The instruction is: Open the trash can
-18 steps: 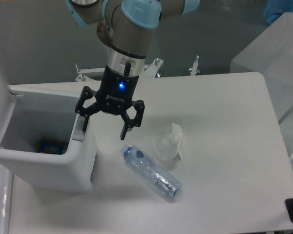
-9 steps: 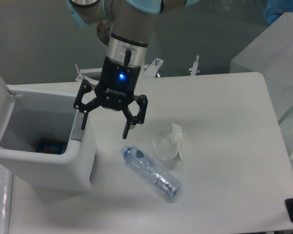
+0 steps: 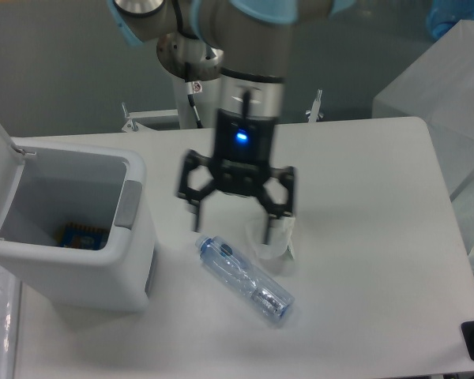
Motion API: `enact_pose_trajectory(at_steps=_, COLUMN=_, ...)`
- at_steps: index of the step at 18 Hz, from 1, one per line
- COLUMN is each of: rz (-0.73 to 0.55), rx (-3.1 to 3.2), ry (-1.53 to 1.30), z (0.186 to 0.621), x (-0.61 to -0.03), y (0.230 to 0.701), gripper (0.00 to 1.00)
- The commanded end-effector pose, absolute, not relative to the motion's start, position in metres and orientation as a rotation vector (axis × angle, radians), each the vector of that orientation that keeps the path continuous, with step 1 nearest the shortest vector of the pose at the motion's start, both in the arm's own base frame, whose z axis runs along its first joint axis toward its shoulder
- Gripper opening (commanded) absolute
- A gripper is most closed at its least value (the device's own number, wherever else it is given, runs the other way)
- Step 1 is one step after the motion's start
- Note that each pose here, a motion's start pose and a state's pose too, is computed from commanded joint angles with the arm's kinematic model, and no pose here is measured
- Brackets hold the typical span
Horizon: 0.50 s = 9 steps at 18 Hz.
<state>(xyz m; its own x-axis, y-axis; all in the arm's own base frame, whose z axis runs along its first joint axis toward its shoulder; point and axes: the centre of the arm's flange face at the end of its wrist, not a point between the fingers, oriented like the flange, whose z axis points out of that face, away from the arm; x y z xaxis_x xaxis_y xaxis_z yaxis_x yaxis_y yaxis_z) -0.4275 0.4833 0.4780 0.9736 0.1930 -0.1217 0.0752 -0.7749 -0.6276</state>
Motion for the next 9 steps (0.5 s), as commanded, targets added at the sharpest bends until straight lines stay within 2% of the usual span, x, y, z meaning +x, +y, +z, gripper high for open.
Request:
enact_pose_trajectory(at_steps=4, rz=0.262, rx=-2.537, ry=-0.087, z=0.422, x=-0.488, y=0.459, gripper=1.0)
enact_pose_trajectory(at_steps=7, rz=0.32, rx=-2.66, ry=0.07, z=0.39, x=-0.497, y=0.433, gripper=1.0)
enact_pose_trajectory(at_steps=9, rz=0.357, rx=-2.741, ry=0.122, z=0.385, x=-0.503, y=0.428, gripper=1.0)
